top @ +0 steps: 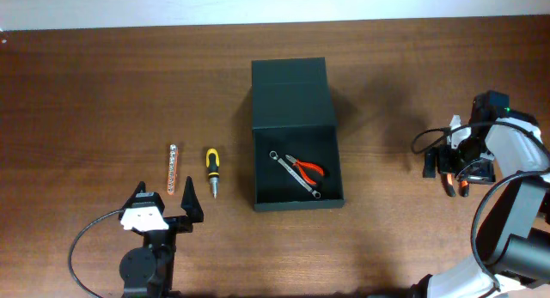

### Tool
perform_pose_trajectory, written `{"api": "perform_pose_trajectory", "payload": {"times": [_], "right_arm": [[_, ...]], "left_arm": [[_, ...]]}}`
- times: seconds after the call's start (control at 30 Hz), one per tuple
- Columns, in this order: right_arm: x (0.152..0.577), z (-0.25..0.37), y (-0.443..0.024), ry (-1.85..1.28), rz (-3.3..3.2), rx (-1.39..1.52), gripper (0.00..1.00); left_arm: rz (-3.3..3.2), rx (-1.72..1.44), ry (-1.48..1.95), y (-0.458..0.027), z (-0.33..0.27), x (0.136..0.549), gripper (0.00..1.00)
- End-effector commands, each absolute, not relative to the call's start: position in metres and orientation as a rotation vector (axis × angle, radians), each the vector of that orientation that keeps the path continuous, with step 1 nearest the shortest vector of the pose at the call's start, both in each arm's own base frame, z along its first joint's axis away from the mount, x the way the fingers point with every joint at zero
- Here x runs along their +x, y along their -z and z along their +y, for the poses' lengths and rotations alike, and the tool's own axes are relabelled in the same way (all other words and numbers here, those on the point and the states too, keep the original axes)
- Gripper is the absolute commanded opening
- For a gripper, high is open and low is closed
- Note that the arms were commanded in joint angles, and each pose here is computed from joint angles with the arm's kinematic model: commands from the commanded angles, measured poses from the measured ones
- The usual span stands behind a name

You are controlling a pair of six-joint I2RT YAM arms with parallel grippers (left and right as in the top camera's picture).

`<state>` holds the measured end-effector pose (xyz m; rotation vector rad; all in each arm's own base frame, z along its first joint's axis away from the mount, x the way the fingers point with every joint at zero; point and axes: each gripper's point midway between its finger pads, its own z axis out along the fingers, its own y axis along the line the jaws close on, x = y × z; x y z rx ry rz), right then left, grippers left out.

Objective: Pack container
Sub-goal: 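Lower and close the right gripper on the orange pliers' handles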

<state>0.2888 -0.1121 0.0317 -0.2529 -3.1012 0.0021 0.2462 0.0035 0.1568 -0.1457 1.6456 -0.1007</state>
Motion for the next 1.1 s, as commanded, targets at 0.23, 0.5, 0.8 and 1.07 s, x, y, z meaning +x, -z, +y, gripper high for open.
{"api": "perform_pose_trajectory", "payload": {"times": [0.23, 0.5, 0.8, 1.07], "right_arm": [[0.294, -0.103, -0.028, 0.099, -3.128, -0.100, 0.99], [0.300, -0.105, -0.026, 0.088, -3.149, -0.090, 0.99], [0.295, -0.103, -0.013, 0.112, -3.104, -0.091, 0.99], [0.295, -0.103, -0.005, 0.122, -3.087, -0.090, 0.99]], "left_arm": [[1.653, -0.124, 0.097, -0.155, 0.001, 0.246, 0.99], [1.653, -0.124, 0.097, -0.155, 0.001, 0.246, 0.99], [1.653, -0.124, 0.097, -0.155, 0.001, 0.246, 0.99], [1.653, -0.124, 0.097, -0.155, 0.001, 0.246, 0.99]]}}
